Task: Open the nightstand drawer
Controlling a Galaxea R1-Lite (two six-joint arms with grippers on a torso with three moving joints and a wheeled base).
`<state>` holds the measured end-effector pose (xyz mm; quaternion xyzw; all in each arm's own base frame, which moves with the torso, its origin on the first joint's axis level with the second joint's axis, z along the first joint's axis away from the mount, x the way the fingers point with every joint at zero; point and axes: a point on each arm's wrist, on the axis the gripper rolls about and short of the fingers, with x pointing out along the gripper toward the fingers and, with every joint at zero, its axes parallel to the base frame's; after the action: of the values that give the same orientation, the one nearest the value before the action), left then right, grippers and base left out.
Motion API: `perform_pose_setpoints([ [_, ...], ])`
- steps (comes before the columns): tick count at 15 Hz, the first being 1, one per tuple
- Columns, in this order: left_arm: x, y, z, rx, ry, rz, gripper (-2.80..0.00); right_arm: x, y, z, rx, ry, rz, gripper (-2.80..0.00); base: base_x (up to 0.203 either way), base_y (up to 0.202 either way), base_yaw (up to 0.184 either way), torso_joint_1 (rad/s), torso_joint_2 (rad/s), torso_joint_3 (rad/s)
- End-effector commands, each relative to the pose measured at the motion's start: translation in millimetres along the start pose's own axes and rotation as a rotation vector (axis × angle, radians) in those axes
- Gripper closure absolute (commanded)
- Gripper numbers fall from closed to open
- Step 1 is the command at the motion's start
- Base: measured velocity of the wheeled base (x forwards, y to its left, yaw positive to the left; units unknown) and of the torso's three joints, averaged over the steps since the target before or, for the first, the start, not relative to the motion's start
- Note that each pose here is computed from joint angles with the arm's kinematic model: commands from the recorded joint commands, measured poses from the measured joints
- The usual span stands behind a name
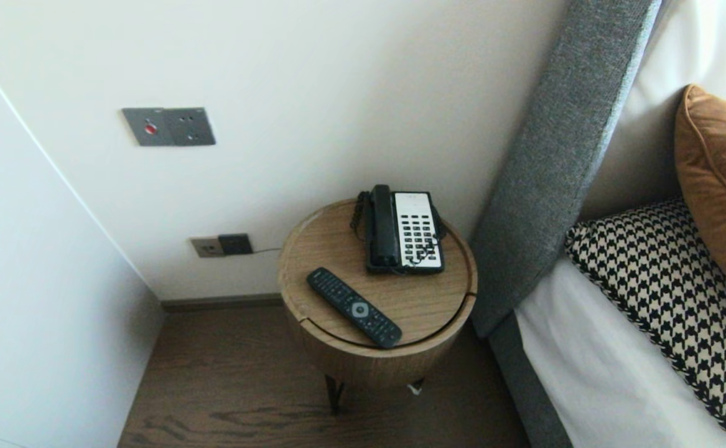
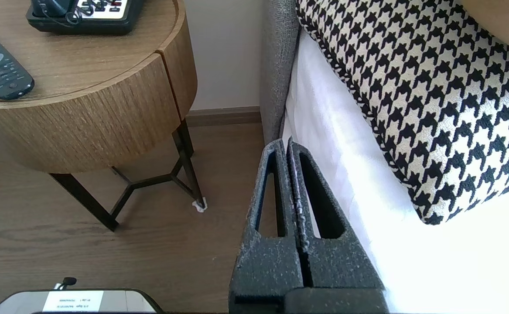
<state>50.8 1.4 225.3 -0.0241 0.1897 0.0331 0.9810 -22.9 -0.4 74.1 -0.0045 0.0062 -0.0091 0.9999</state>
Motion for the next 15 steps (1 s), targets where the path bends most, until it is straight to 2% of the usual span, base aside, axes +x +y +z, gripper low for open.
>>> perform_pose_setpoints([
  [1,51.8,-4.8,19.1,-0.016,0.218,0.011,0.00,-0.2,0.0,-0.1,0.000,-0.003,0.000,0.00,0.000,0.000,0.000,0.000,0.00,0.000],
  [3,75.4,-19.1,26.5,-0.048,0.323,-0.045,0.00,-0.2,0.0,-0.1,0.000,-0.003,0.000,0.00,0.000,0.000,0.000,0.000,0.00,0.000],
  [5,95.3,-48.0,29.8,-0.058,0.405,-0.126,0.00,-0.2,0.0,-0.1,0.000,-0.003,0.000,0.00,0.000,0.000,0.000,0.000,0.00,0.000],
  [7,117.9,-78.6,23.3,-0.054,0.488,-0.149,0.00,-0.2,0.0,-0.1,0.000,-0.003,0.000,0.00,0.000,0.000,0.000,0.000,0.00,0.000],
  [10,147.0,-115.4,14.2,-0.068,0.553,-0.164,0.00,-0.2,0.0,-0.1,0.000,-0.003,0.000,0.00,0.000,0.000,0.000,0.000,0.00,0.000],
  [15,193.5,-178.1,5.7,-0.132,0.617,-0.177,0.00,-0.2,0.0,-0.1,0.000,-0.003,0.000,0.00,0.000,0.000,0.000,0.000,0.00,0.000],
])
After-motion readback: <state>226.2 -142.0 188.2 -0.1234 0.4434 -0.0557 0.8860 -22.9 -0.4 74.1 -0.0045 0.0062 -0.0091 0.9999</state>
